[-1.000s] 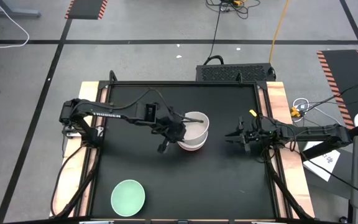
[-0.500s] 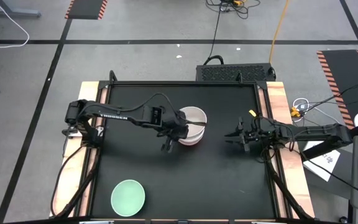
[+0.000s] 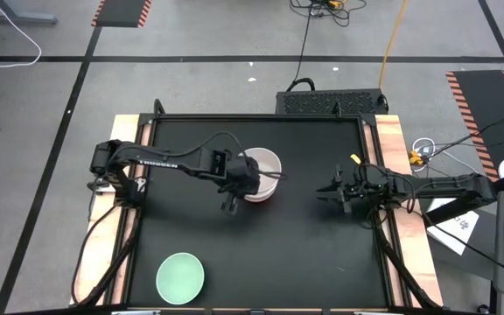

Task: Nest bowls inside each other
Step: Stack the gray bowl on top of the white bowl

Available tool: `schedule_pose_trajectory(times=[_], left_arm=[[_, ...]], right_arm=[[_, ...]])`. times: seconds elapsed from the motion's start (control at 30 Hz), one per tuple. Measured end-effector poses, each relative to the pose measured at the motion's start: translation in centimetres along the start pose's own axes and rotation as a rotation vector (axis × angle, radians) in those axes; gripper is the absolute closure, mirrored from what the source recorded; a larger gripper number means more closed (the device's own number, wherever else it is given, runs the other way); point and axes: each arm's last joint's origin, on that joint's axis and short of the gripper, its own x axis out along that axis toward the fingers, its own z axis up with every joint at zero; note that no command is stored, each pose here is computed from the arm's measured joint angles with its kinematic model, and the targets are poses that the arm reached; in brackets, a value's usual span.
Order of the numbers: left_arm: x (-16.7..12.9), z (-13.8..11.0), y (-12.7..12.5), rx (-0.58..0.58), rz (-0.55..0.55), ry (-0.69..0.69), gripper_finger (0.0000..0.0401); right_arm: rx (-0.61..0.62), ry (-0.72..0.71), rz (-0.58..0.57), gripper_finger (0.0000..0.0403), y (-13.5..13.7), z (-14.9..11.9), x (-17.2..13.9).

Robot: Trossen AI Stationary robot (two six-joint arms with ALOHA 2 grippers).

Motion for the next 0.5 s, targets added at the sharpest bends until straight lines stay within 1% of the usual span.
schedule_pose_trajectory(times=[0.17,0.37,0.5], left_arm=[[0.0,-0.3,-0.3,-0.023,-0.009,0.037,0.0397],[0.0,-1.1,-0.8,-0.072,-0.03,0.126,0.0397],[0.0,-1.2,-1.1,-0.074,-0.042,0.146,0.0397]], right_arm=[[0.0,0.0,-0.001,0.0289,0.0,0.0,0.0],[0.0,-0.001,-0.001,0.0289,0.0,0.0,0.0],[0.0,-0.005,-0.017,0.0289,0.0,0.0,0.0]])
